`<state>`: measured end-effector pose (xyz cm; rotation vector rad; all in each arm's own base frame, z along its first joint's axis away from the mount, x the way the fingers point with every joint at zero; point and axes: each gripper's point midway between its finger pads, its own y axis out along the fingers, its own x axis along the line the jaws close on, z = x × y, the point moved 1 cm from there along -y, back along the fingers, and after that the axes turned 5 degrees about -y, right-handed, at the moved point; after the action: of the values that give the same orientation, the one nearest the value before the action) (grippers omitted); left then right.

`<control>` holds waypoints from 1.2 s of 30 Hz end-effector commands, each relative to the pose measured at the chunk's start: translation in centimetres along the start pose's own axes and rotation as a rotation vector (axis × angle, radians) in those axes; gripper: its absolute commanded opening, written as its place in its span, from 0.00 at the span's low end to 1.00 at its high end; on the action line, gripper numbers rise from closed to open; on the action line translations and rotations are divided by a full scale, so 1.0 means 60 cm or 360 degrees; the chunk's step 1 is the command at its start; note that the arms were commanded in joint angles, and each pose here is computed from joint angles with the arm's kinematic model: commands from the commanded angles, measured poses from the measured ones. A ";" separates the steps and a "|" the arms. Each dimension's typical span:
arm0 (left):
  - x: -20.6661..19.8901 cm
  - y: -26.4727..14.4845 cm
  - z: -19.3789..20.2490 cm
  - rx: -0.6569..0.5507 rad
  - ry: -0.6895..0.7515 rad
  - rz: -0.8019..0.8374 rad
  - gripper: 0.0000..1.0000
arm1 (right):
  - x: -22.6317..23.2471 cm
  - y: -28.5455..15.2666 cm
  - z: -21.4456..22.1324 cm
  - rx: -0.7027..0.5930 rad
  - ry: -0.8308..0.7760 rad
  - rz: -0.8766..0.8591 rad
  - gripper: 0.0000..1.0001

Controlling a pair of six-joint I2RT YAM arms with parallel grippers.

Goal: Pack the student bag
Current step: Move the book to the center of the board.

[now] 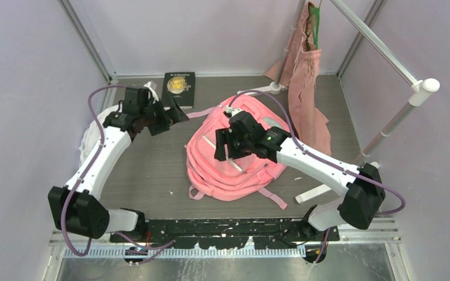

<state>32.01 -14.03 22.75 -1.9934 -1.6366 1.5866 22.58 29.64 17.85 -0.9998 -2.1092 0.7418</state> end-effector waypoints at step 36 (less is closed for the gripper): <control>0.155 0.256 -0.271 -0.0217 0.0457 -0.0639 0.89 | -0.078 0.124 -0.271 -0.0343 0.0320 -0.0035 0.79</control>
<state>52.08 -6.85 15.30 -1.7909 -1.8897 1.0854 39.11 32.20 16.89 -1.1301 -1.9802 0.5321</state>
